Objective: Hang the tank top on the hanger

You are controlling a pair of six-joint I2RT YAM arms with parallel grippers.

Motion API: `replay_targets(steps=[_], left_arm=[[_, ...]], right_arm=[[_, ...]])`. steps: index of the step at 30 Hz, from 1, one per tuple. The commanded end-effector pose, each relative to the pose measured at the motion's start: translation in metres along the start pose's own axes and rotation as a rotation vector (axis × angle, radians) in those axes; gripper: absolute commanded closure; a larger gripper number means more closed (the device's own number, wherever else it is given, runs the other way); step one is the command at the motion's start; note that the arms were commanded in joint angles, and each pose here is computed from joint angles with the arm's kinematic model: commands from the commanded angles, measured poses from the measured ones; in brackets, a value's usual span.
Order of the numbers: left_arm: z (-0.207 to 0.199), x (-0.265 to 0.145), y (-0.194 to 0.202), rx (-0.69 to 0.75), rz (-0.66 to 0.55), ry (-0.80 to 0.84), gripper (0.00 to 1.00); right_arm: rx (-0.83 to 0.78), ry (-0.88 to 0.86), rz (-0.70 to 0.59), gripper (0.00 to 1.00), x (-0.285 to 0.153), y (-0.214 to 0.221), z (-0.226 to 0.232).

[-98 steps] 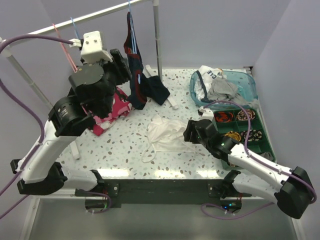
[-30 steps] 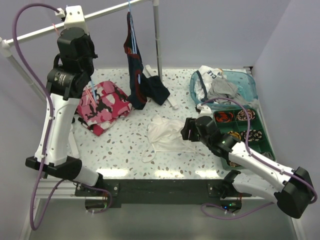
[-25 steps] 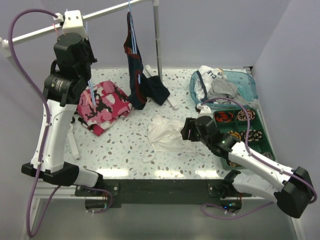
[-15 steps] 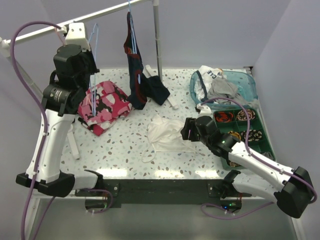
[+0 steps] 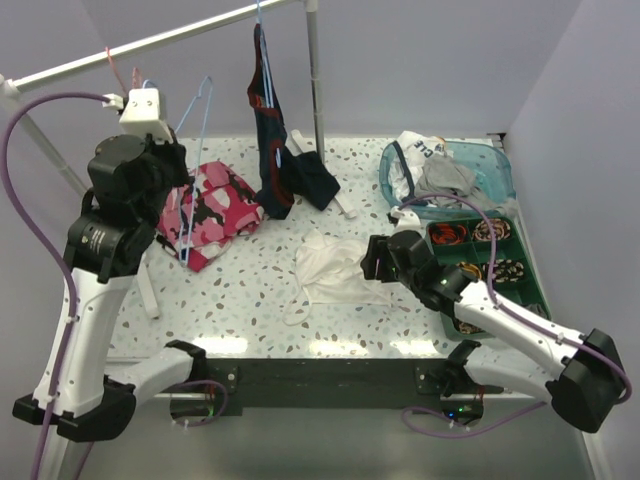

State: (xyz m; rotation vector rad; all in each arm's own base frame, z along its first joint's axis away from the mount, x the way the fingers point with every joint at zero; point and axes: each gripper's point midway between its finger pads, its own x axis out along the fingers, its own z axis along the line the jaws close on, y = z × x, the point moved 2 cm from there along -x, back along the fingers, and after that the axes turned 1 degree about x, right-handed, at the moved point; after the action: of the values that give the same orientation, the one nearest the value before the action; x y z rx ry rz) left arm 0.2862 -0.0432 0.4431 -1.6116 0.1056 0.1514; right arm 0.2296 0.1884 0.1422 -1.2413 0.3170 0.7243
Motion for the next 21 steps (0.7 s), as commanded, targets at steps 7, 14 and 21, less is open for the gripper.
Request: replay_targets(steps=[7, 14, 21], left_arm=[[-0.008, -0.036, 0.067, -0.013, 0.133, 0.144, 1.0], [-0.017, -0.066, 0.13, -0.024, 0.294, 0.267, 1.0], [-0.029, -0.081, 0.164, 0.006, 0.409, 0.387, 1.0]], right_arm=[[-0.026, 0.001, -0.035, 0.4, 0.002, -0.02, 0.01], [-0.044, 0.054, -0.02, 0.4, 0.011, -0.013, 0.001], [-0.04, 0.132, -0.009, 0.4, 0.012, -0.001, -0.017]])
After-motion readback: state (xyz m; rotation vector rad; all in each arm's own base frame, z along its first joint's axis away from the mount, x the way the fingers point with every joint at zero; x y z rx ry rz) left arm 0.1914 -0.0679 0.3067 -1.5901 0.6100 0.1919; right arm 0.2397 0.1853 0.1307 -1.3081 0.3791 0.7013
